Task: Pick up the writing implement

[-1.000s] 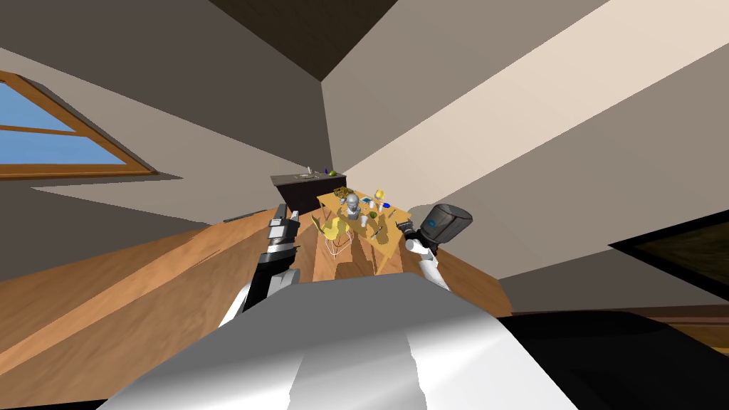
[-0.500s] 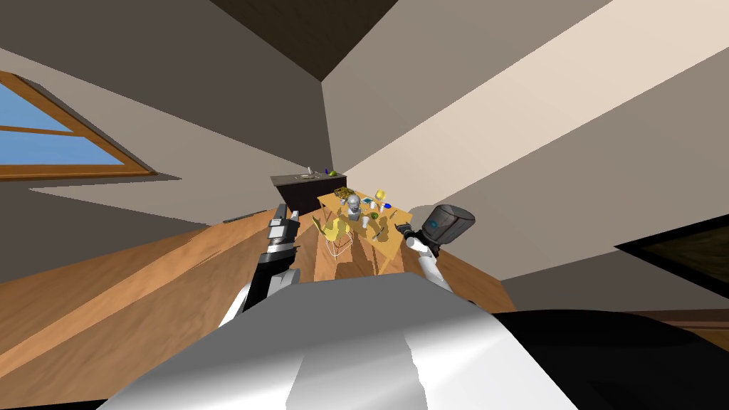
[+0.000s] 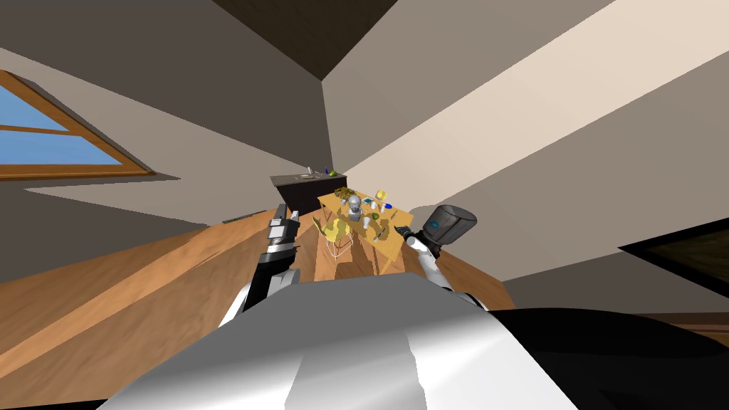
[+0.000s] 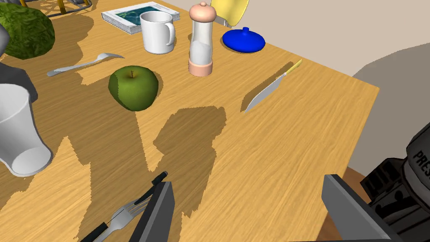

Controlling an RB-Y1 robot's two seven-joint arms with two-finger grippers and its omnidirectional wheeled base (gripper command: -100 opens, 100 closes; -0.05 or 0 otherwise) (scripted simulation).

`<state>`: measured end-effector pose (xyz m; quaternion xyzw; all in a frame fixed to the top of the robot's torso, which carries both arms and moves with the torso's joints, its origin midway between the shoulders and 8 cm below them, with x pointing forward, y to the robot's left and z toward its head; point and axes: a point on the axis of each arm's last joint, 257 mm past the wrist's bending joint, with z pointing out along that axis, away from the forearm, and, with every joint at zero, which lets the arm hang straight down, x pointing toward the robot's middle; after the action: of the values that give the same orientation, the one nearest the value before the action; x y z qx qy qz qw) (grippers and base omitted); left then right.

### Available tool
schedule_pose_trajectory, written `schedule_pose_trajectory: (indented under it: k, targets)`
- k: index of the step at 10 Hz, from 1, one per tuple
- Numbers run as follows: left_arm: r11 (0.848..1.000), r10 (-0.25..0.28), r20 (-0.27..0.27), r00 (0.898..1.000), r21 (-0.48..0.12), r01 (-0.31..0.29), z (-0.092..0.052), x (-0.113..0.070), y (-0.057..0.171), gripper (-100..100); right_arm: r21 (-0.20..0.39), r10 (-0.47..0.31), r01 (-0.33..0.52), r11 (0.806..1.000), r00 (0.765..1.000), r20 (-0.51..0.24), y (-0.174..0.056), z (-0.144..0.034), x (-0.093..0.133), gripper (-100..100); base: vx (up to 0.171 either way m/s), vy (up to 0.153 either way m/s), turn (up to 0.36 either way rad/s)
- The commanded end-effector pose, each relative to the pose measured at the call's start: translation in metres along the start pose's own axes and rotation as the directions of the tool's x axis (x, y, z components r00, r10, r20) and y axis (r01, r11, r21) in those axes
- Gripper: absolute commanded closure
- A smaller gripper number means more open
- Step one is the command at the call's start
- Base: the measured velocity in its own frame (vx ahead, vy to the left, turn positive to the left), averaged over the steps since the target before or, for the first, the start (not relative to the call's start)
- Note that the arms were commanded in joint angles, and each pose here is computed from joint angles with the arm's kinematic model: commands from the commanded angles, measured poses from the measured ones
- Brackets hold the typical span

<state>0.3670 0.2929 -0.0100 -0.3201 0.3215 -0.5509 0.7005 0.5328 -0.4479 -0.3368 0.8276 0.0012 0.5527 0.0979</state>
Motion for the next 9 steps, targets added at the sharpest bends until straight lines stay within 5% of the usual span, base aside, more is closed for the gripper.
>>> schedule_pose_trajectory:
  k: [1,2,5,6,7,8,9]
  targets:
    - [1.000,0.000,0.000,1.000,0.000,0.000,0.000,0.000,0.000,0,0.009,0.055,-0.055,0.998,0.998,0.043,-0.001,0.003,-0.016,-100,0.033,0.026,-0.002]
    - [1.000,0.000,0.000,1.000,0.000,0.000,0.000,0.000,0.000,0,0.027,0.142,-0.145,0.989,0.987,0.070,-0.004,0.008,-0.019,-100,0.046,0.032,-0.007]
    - [1.000,0.000,0.000,1.000,0.000,0.000,0.000,0.000,0.000,0,0.035,0.236,-0.244,0.969,0.960,0.151,-0.010,0.012,-0.046,-100,0.041,0.031,-0.002]
    - [1.000,0.000,0.000,1.000,0.000,0.000,0.000,0.000,0.000,0,0.052,0.310,-0.323,0.945,0.934,0.176,-0.019,0.016,-0.045,-100,0.043,0.031,-0.005]
    - [1.000,0.000,0.000,1.000,0.000,0.000,0.000,0.000,0.000,0,0.041,0.321,-0.336,0.941,0.925,0.202,-0.018,0.014,-0.060,-100,0.038,0.027,0.003]
    - [1.000,0.000,0.000,1.000,0.000,0.000,0.000,0.000,0.000,0,0.053,0.396,-0.418,0.907,0.889,0.231,-0.029,0.018,-0.059,-100,0.042,0.027,-0.006]
    - [1.000,0.000,0.000,1.000,0.000,0.000,0.000,0.000,0.000,0,0.042,0.400,-0.423,0.905,0.881,0.251,-0.028,0.016,-0.071,-100,0.037,0.020,0.001]
